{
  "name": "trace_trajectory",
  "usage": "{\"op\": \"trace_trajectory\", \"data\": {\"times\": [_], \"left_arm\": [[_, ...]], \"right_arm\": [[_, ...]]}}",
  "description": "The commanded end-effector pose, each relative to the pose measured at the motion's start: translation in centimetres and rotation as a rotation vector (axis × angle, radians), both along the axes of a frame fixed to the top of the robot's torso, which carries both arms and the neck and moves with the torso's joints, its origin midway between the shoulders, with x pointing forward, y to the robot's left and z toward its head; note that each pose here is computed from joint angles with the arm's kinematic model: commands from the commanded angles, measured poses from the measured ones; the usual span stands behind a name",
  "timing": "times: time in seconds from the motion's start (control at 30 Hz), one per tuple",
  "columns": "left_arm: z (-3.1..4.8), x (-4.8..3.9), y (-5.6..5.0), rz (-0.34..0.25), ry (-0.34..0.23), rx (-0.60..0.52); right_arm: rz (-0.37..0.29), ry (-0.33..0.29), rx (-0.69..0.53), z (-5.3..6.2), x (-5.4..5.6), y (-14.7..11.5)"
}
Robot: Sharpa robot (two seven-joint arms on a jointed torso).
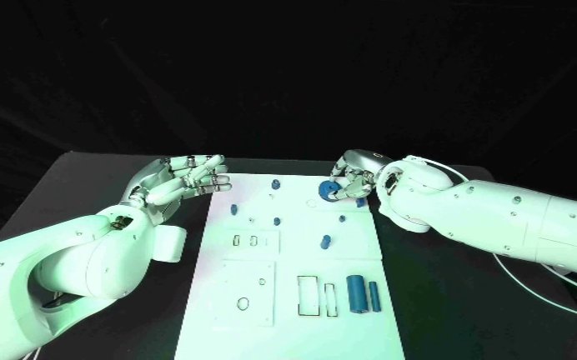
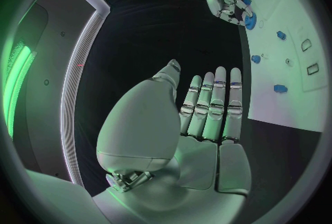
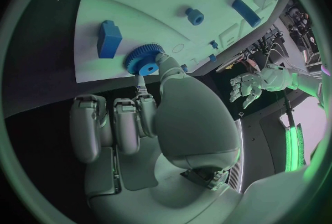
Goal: Assemble the parts on the task board
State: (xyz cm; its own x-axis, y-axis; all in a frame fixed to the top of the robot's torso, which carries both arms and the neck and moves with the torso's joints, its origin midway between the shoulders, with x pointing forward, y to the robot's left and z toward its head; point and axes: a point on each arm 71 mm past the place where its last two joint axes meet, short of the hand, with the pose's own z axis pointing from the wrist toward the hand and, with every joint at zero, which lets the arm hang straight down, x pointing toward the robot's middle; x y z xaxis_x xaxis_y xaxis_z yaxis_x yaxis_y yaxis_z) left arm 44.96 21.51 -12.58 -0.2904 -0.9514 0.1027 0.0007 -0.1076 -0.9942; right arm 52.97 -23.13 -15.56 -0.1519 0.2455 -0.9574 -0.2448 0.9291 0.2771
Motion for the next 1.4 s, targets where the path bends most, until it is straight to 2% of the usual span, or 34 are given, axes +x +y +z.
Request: {"op": "trace_trajectory", "data": {"times": [0.03, 0.27, 0.7, 0.87, 1.0, 1.17, 1.4], "left_arm": [[0.14, -0.05, -0.3, -0.023, -0.003, -0.01], [0.13, -0.05, -0.3, -0.024, -0.002, -0.01], [0.09, 0.01, -0.2, -0.024, 0.0, -0.009], [0.07, 0.05, -0.2, -0.024, 0.001, -0.009], [0.05, 0.09, -0.2, -0.024, 0.001, -0.008], [0.05, 0.08, -0.3, -0.026, 0.002, -0.009], [0.05, 0.07, -0.4, -0.029, 0.002, -0.01]], "right_arm": [[0.019, 0.005, -0.058, -0.5, -0.2, 0.3], [0.034, -0.026, -0.082, -0.5, -0.5, 0.7], [0.067, -0.203, -0.048, 0.8, -1.6, 2.1], [0.131, -0.256, -0.033, 1.7, -2.9, 4.3], [0.199, -0.298, -0.036, 2.4, -3.9, 7.1], [0.241, -0.329, -0.041, 2.7, -4.1, 9.6], [0.262, -0.343, -0.047, 2.6, -3.6, 11.9]]}}
